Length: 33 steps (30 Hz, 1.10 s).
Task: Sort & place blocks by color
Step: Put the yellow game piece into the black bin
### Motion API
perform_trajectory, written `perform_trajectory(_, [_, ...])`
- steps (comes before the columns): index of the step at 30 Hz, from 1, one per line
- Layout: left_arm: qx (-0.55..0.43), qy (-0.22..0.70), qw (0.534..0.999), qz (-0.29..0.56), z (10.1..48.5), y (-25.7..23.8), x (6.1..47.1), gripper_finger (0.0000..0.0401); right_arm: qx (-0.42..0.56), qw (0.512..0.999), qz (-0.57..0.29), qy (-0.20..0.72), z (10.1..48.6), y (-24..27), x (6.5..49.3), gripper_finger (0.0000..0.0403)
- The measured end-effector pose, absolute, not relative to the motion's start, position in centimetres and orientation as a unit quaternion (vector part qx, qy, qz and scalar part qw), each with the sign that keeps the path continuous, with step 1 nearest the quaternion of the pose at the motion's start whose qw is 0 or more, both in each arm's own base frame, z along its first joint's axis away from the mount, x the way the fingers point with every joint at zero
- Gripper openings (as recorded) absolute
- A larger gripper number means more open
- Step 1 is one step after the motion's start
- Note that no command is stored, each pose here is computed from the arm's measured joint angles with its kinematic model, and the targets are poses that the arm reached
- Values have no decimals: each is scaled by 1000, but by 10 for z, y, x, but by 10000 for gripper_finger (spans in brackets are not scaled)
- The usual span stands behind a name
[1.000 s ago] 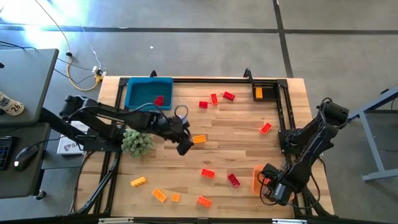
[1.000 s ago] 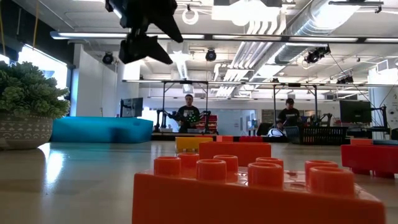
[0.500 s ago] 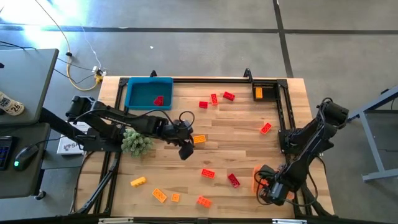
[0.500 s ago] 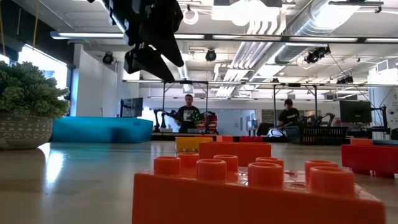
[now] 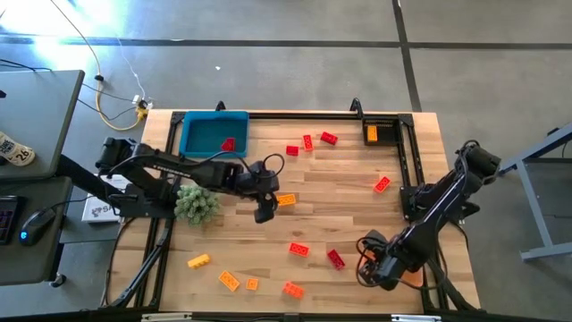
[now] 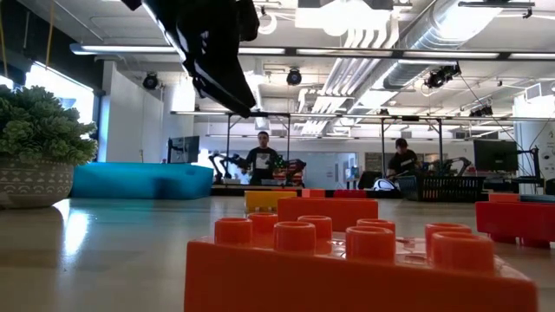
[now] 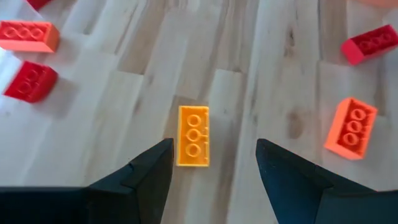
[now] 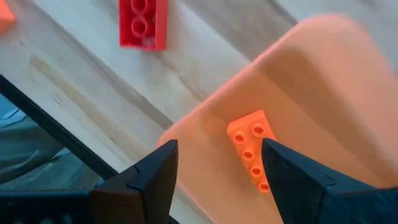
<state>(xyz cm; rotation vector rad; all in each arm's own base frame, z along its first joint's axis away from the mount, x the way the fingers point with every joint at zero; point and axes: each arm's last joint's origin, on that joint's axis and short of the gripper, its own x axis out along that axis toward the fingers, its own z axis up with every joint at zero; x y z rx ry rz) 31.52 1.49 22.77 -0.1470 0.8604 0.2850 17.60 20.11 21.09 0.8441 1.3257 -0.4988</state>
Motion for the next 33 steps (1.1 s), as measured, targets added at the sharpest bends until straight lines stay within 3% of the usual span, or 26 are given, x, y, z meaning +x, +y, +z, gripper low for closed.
perform_trajectory(9, [-64,418,894,152,226,30,315,243,374,677,-296,560,225,176,195,217])
perform_trajectory(18, [-57,452,877,151,196,31,329,246,400,670,-353,516,225,143,219,217])
perform_trajectory(33, [-21,508,854,112,142,31,346,248,420,671,-360,493,226,118,239,217])
